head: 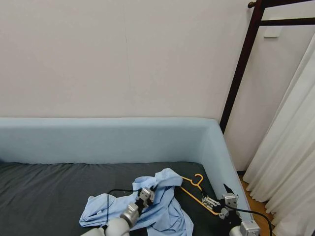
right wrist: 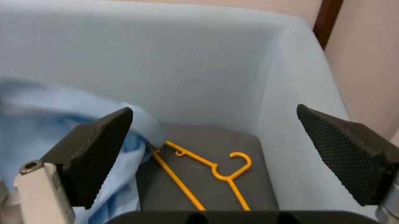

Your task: Pick up the clothes from the sofa and hang them on the clothes hanger.

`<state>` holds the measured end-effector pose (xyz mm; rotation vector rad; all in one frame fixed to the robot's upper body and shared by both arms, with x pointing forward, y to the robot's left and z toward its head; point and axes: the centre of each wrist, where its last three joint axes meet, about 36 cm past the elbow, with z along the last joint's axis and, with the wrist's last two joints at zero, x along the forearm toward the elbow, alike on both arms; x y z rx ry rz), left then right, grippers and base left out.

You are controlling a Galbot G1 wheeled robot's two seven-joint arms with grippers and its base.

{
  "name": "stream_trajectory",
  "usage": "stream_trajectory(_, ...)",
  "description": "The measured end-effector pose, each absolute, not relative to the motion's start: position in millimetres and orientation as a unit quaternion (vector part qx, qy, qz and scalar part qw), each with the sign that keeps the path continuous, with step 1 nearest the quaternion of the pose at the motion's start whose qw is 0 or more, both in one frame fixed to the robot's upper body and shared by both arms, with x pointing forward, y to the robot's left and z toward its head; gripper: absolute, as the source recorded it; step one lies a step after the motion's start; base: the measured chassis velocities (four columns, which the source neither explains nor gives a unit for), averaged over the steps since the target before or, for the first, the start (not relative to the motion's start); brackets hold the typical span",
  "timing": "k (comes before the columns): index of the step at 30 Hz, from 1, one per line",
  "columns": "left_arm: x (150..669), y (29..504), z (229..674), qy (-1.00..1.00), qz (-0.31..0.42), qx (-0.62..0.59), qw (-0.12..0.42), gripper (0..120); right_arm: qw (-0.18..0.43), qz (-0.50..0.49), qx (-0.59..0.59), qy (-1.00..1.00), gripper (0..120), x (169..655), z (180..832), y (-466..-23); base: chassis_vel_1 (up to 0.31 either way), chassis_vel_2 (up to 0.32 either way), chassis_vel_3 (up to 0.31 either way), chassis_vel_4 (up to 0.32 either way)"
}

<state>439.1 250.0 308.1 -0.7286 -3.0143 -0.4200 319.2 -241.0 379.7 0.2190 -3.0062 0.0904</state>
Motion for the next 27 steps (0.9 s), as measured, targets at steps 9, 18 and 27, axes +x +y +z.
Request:
stream_trajectory(9, 385, 362, 349, -0.964, -0.174, -0.199, -0.007, 0, 0.056, 0.038, 0.118, -0.991, 100, 340, 377, -227, 0.000, 0.000, 0.000, 0.000)
stream_trajectory(18, 330, 376, 305, -0.969, -0.154, -0.189, 0.030, 0, 0.069, 0.051, 0.135, -0.987, 100, 346, 369, -223, 0.000, 0.000, 0.000, 0.000)
stream_trajectory(27, 296, 376, 280, -0.978, -0.128, -0.161, 0.038, 0, 0.068, 0.151, 0.233, -0.958, 100, 411, 348, -231, 0.000, 0.000, 0.000, 0.000)
